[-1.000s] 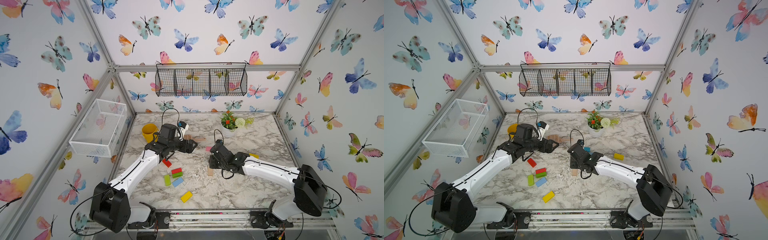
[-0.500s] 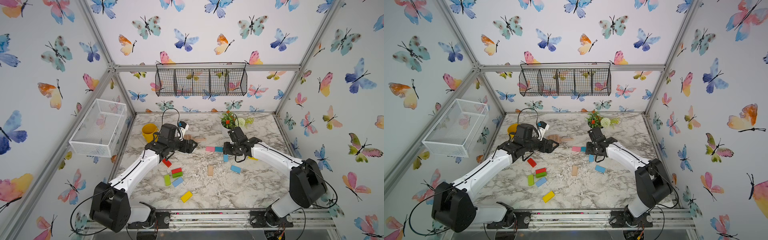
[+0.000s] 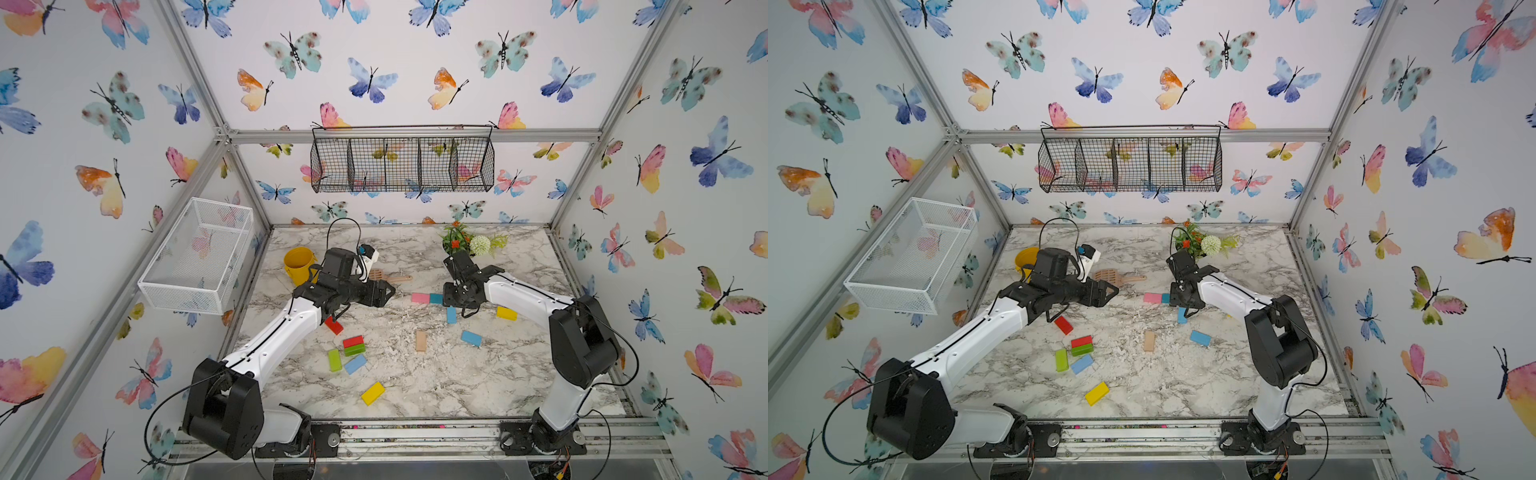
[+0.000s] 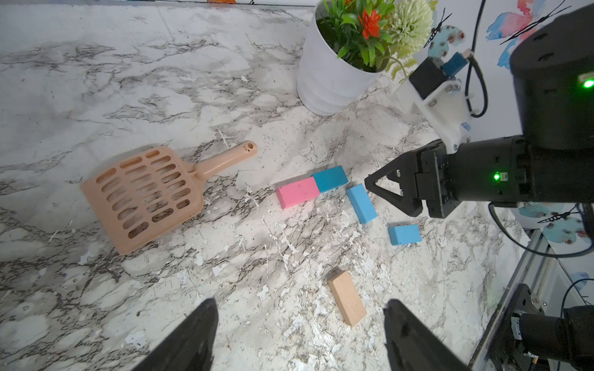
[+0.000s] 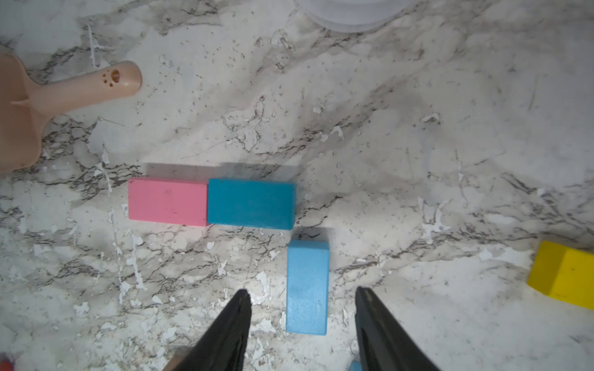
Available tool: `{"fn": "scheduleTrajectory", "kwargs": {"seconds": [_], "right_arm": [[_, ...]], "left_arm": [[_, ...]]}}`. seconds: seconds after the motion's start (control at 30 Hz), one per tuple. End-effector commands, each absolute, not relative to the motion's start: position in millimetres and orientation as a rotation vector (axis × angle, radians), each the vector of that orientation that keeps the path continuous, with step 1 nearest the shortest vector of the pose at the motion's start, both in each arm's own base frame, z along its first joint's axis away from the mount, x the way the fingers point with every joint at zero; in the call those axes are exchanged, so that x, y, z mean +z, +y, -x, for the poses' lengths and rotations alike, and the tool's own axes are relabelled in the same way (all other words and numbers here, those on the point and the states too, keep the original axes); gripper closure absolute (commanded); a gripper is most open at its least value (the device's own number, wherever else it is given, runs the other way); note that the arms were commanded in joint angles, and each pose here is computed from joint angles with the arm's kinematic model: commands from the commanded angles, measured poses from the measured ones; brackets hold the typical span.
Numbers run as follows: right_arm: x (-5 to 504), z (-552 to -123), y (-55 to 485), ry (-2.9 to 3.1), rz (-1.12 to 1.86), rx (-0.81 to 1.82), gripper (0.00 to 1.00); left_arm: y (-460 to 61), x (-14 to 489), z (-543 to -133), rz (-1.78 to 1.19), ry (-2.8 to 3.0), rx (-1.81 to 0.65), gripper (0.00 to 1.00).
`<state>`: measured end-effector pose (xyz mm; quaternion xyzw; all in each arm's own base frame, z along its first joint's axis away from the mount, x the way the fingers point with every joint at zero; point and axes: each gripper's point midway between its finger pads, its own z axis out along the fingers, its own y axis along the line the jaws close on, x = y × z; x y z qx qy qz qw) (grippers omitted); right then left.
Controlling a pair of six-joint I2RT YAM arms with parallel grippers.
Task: Assemble the letter c with building blocks
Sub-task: Pick up the building block from the center of the board.
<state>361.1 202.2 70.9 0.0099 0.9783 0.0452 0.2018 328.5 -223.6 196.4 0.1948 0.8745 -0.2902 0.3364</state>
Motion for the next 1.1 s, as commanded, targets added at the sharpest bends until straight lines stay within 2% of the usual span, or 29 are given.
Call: {"fn": "scheduleTrajectory", "kwargs": {"seconds": [0.0, 0.07, 0.33, 1.07], "right_arm": [[61, -361, 196, 2.761, -0.049, 0.062, 0.43], [55, -360, 200, 2.777, -0.029, 0.086, 0.38], [40, -360, 203, 2.821, -0.015, 0.067, 0.48], [20, -348, 208, 2.902, -0.008, 0.110, 0.55]], "left_arm": [[-227, 186, -323, -0.536, 2.309, -0.777, 0.18], [-228, 185, -323, -0.539, 2.311, -0.781, 0.18], [-228, 183, -323, -0.544, 2.315, -0.782, 0.18], [-230, 187, -320, -0.554, 2.303, -0.799, 0.18]]}}
